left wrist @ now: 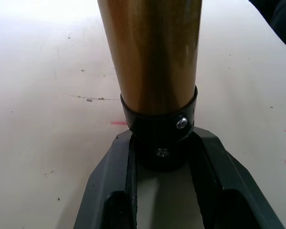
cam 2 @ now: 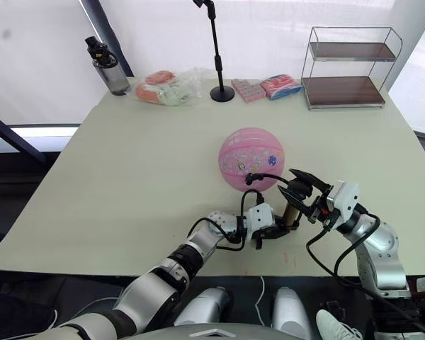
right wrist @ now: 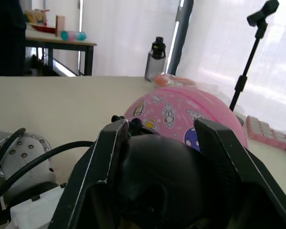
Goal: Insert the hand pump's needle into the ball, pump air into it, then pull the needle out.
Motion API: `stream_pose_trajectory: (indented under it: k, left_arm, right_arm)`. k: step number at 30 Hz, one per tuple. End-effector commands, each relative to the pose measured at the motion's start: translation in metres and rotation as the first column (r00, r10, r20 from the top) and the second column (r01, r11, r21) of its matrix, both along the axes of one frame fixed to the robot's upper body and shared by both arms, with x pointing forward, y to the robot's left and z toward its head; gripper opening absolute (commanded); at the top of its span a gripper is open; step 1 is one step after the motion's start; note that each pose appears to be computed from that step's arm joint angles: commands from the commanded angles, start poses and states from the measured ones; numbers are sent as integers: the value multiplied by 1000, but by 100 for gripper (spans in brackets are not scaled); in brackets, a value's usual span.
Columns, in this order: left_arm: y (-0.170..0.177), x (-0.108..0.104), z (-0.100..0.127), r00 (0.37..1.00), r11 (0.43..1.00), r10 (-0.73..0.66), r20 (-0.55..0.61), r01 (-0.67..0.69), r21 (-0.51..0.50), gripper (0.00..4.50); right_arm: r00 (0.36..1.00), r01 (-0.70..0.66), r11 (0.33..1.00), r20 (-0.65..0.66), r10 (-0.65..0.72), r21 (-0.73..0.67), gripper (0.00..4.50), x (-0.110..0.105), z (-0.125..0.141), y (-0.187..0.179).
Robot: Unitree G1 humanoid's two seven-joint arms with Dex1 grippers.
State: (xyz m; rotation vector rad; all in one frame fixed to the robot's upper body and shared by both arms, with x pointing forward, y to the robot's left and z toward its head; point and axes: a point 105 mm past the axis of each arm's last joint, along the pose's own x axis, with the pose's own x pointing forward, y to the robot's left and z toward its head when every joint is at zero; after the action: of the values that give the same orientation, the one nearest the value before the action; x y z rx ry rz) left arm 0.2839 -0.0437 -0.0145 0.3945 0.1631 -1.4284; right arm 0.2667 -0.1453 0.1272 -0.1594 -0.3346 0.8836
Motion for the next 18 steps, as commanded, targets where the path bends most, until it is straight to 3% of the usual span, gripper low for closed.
stream_pose_trajectory:
  k: [1,3,14,18]
  left_arm:
    - [23,-24,-46,992,988,-3,-124,22,155,109]
    - [23,-23,-46,992,987,-4,-123,23,156,109]
    - [25,-24,-46,992,987,-8,-128,29,159,109]
    - [25,-25,-46,992,986,-15,-127,36,161,109]
  right_arm:
    - [994,32,998,-103,-38,-61,191,1,-31,-4]
    - [996,29,999,-83,-33,-43,191,0,-22,-4]
    - [995,-65,997,83,62,44,191,-12,95,-14]
    - [992,-66,997,112,62,32,191,-16,122,-22]
